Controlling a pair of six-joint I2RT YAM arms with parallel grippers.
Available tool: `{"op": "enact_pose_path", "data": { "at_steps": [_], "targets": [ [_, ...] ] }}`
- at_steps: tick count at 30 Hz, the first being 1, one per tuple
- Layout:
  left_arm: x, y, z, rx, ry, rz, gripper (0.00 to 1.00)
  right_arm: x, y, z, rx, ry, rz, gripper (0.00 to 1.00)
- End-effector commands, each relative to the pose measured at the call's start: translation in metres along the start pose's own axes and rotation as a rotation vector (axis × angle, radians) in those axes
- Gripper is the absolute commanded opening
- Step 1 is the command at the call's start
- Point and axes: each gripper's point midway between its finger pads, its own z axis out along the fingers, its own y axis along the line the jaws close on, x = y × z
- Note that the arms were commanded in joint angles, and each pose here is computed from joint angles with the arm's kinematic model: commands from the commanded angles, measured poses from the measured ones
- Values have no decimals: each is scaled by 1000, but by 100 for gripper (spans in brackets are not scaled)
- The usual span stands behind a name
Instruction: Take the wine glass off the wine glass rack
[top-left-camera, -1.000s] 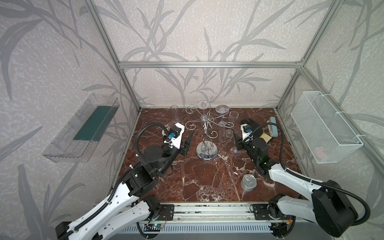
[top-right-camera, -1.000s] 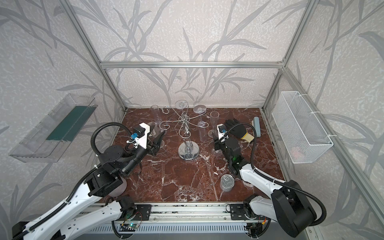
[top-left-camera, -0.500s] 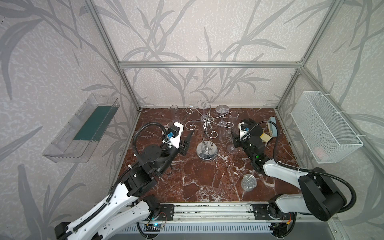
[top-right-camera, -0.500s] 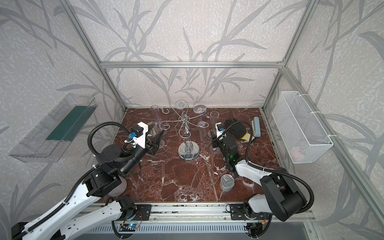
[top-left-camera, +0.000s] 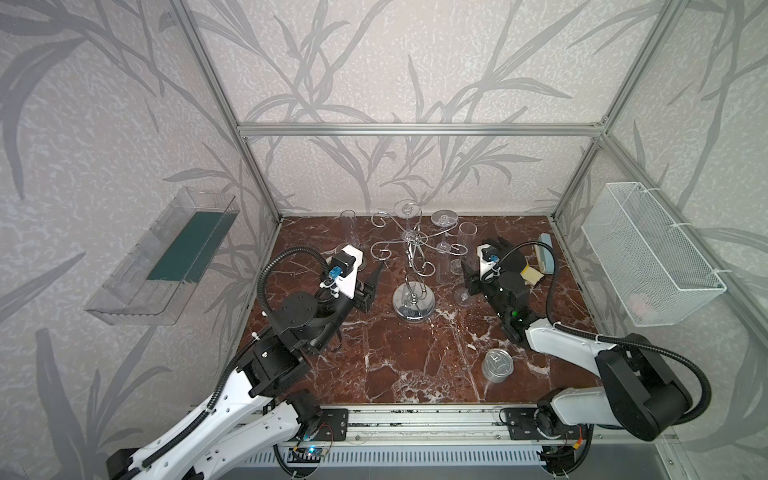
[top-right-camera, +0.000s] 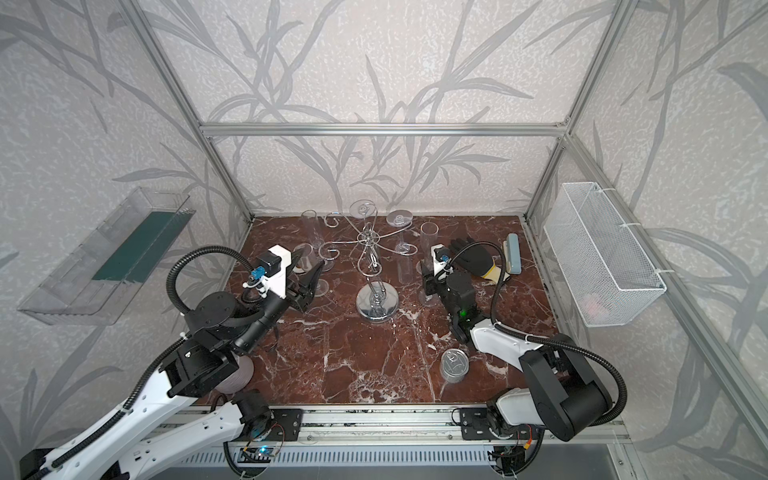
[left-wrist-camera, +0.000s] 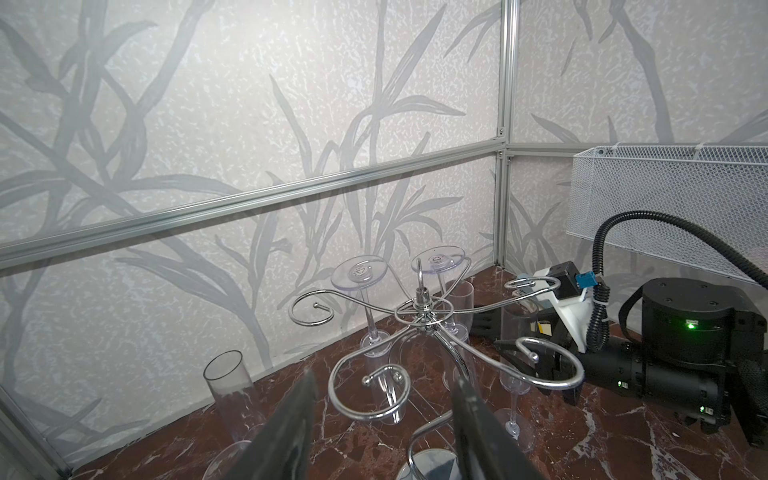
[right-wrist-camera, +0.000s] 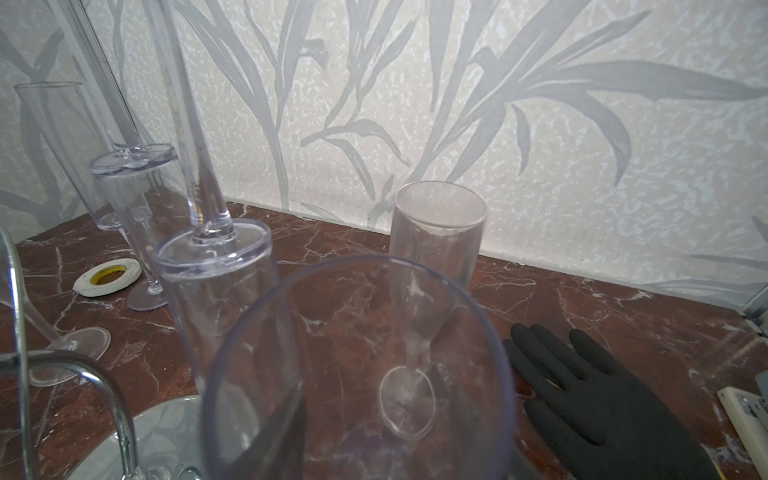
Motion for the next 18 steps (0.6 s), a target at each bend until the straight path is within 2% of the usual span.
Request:
{"op": "enact_pose_path", "data": {
  "at_steps": [1,7,18],
  "targets": [
    [-11,4,-4,-10,-27,-10,55,-15,-3,-4,4,-39,9,67],
    [-10,4,-6,-9,-28,-16,55,-23,-2,-11,-2,-48,8,79],
    [-9,5,-7,-13,-30,-16,55,-38,-6,-35,-1,-55,-10,83]
  ]
}}
